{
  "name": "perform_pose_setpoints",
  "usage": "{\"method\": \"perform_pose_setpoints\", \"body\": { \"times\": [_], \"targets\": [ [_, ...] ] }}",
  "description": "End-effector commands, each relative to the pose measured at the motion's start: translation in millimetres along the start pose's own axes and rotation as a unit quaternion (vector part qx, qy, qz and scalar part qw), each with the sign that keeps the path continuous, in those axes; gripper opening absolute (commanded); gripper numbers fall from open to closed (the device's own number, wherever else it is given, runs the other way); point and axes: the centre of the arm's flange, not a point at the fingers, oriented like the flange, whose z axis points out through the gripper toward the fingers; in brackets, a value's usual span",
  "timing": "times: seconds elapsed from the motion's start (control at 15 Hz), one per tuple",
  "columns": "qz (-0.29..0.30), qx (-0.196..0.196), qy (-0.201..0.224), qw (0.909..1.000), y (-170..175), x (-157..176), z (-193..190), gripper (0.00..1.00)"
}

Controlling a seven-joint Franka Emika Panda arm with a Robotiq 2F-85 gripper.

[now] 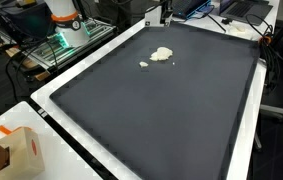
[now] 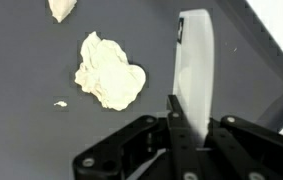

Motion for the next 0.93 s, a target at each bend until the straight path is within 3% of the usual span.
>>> {"method": "perform_pose_setpoints", "body": {
  "times": [0.0,0.2,0.27,0.6,0.87],
  "targets": [
    [0.005,-0.04,-0.005,0.9992,-11,-1,-3,0.01],
    [0.007,-0.059,-0.004,0.9982,-14,1,-5,0.01],
    [0.002,-0.038,-0.005,0.9993,-7,5,-4,0.04],
    [0.004,-0.043,-0.004,0.999,-9,6,-6,0.04],
    [-0.036,-0.052,-0.012,0.9979,-2,11,11,0.01]
  ]
}}
